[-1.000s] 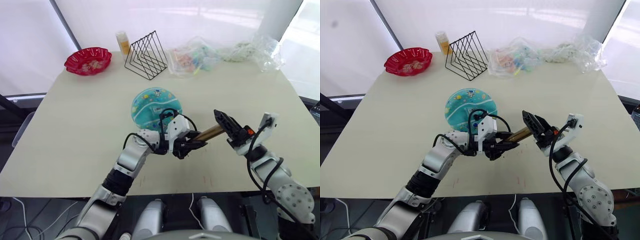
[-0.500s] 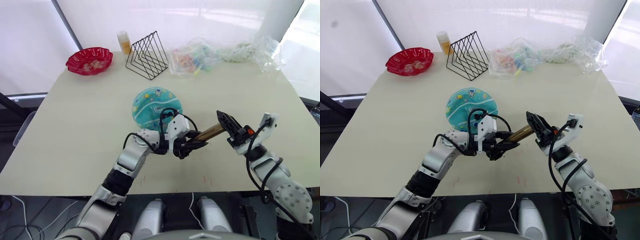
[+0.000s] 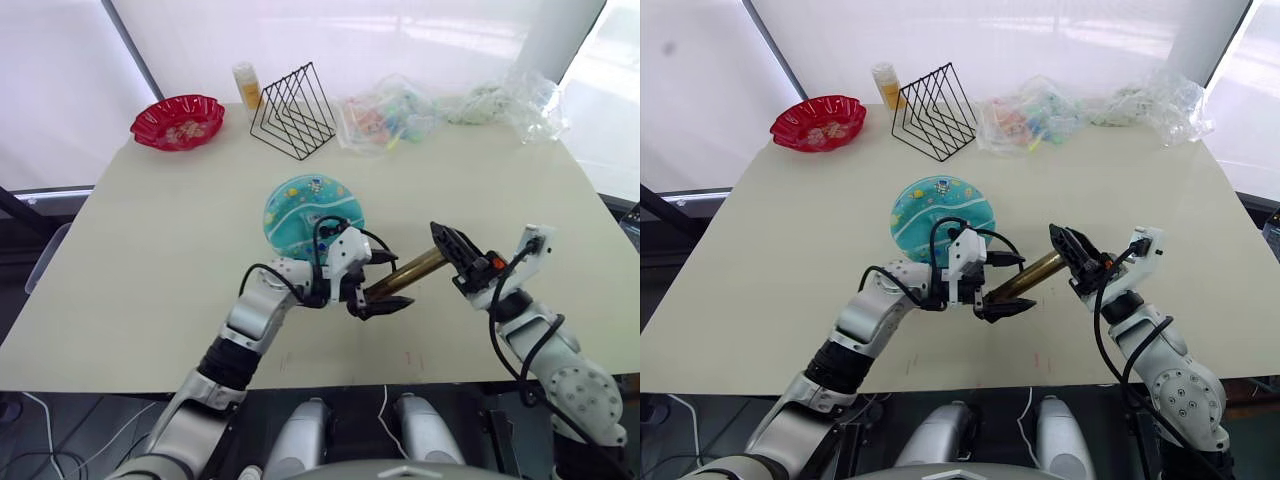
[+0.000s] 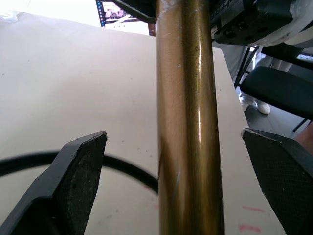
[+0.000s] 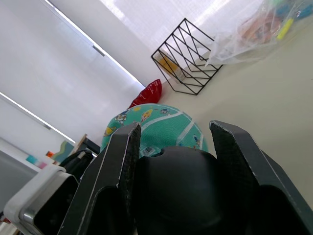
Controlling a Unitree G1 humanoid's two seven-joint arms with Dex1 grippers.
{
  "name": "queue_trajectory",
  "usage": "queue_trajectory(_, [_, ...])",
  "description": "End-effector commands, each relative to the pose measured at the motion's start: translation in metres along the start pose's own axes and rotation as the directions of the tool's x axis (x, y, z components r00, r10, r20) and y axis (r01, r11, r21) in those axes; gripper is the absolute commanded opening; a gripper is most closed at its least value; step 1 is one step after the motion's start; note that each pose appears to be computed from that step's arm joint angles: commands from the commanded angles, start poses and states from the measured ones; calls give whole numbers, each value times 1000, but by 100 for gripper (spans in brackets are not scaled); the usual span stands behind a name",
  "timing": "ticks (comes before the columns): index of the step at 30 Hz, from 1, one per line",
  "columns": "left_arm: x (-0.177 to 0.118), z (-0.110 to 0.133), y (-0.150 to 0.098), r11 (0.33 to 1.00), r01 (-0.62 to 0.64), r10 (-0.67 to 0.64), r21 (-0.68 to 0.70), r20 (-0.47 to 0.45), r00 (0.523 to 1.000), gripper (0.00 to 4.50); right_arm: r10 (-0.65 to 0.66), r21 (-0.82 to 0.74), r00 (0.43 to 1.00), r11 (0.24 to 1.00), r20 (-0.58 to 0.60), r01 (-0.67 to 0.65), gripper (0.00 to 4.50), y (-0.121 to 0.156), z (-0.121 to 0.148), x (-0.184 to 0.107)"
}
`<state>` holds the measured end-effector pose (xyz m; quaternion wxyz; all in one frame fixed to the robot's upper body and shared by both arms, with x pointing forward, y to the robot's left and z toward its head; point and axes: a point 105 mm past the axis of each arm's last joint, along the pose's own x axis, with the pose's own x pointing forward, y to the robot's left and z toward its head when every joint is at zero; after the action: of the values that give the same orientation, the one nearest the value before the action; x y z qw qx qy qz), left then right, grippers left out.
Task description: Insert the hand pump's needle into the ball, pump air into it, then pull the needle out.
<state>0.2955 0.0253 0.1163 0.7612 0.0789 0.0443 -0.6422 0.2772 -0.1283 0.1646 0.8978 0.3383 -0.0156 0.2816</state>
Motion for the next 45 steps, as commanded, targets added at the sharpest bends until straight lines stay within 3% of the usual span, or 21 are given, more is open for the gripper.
queue_trajectory(1, [-9,18,-1,999,19,-21,42,47,999,443,78,-75,997,994,25,-76,177,18,10,1])
queue_trajectory(6, [-25,20,-2,999,37,-38,22,39,999,443,99,-132,995,986,7,-97,177,22,11,1])
queue_trajectory(16, [-45,-3,-20,989,125,-133,-78,-103,986,443,233,-381,967,889,-102,-254,177,50,23,9])
queue_trajectory(26, [-26,-21,-18,983,135,-153,-124,-148,977,443,324,-501,903,753,-282,-427,177,74,24,15])
queue_trajectory(33, [-9,-25,-7,985,96,-116,-143,-139,983,443,323,-538,888,709,-327,-456,177,79,24,18])
queue_trajectory(41, [2,-30,0,989,70,-89,-132,-142,986,443,321,-542,892,710,-319,-449,177,81,24,19])
queue_trajectory(44, [4,-30,1,989,69,-87,-128,-142,986,320,321,-543,892,709,-319,-449,177,81,24,19])
queue_trajectory(45, [4,-30,1,989,70,-88,-127,-143,986,254,321,-543,892,709,-319,-449,177,81,24,19])
